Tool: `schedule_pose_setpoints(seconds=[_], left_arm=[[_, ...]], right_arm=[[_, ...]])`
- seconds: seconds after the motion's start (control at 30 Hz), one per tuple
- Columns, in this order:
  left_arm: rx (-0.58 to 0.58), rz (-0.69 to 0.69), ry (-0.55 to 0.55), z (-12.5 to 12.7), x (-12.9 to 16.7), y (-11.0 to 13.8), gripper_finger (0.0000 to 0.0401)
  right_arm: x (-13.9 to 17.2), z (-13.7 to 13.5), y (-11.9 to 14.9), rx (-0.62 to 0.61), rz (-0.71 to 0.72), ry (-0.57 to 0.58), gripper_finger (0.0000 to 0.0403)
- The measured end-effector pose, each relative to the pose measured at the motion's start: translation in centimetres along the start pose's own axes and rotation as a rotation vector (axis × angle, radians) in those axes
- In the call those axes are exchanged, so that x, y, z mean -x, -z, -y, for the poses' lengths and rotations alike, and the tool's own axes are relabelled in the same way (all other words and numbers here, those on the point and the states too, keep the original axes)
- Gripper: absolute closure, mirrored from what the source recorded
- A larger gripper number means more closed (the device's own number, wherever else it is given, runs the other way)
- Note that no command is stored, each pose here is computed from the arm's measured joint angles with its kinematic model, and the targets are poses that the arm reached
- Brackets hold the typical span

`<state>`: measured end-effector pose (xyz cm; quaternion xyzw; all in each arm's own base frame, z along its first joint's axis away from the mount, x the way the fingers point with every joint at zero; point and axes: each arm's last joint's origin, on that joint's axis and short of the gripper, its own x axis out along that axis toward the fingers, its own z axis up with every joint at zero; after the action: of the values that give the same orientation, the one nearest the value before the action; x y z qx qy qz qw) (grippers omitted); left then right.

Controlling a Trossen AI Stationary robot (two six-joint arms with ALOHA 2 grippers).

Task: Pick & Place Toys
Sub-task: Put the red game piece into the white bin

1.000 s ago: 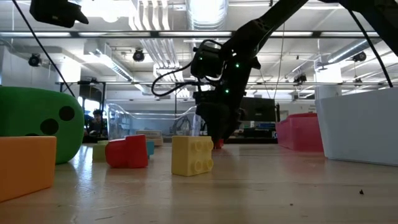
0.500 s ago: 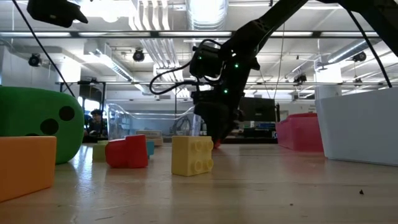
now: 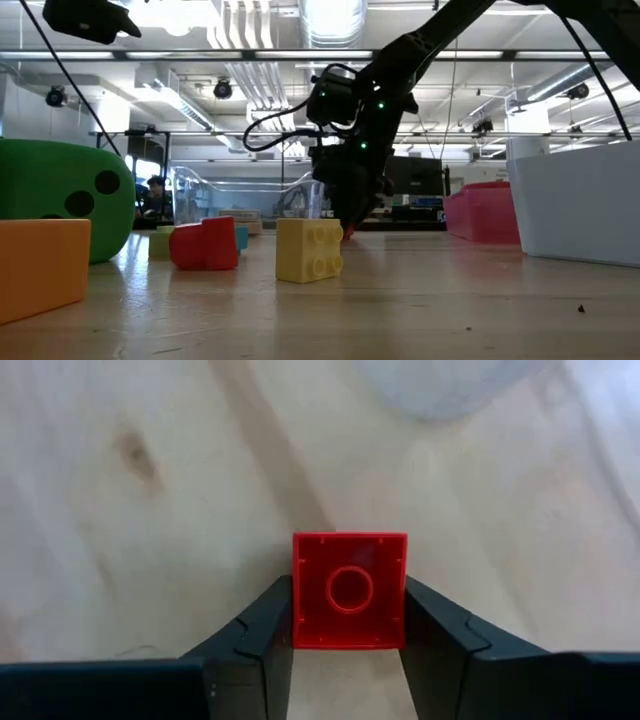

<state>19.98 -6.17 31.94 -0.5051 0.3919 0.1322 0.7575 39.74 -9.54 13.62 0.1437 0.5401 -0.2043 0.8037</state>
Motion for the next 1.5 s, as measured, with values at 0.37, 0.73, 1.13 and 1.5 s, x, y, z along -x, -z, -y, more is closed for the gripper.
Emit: schedule_pose_setpoints(seconds=[0.37, 0.73, 1.13, 1.5], left_arm=[[-0.031, 0.0, 0.0, 0.0, 0.0, 0.0, 0.0031], [-0.104, -0.002, -0.008, 0.0, -0.1, 0.0, 0.0031], [-0.196, -0.03, -0.08, -0.8, -0.7, 0.2, 0.0031], [-0.213, -0.041, -0.087, -0.9, -0.7, 0.2, 0.0031]], right_arm=[[4.1, -0.2, 0.3, -0.015, -0.054, -0.123, 0.0272], [13.7, -1.3, 3.1, -0.069, -0.147, -0.216, 0.0272], [22.2, -4.2, 9.0, -0.243, -0.227, -0.199, 0.0272], [25.4, -7.2, 13.8, -0.333, -0.319, -0.149, 0.0272]])
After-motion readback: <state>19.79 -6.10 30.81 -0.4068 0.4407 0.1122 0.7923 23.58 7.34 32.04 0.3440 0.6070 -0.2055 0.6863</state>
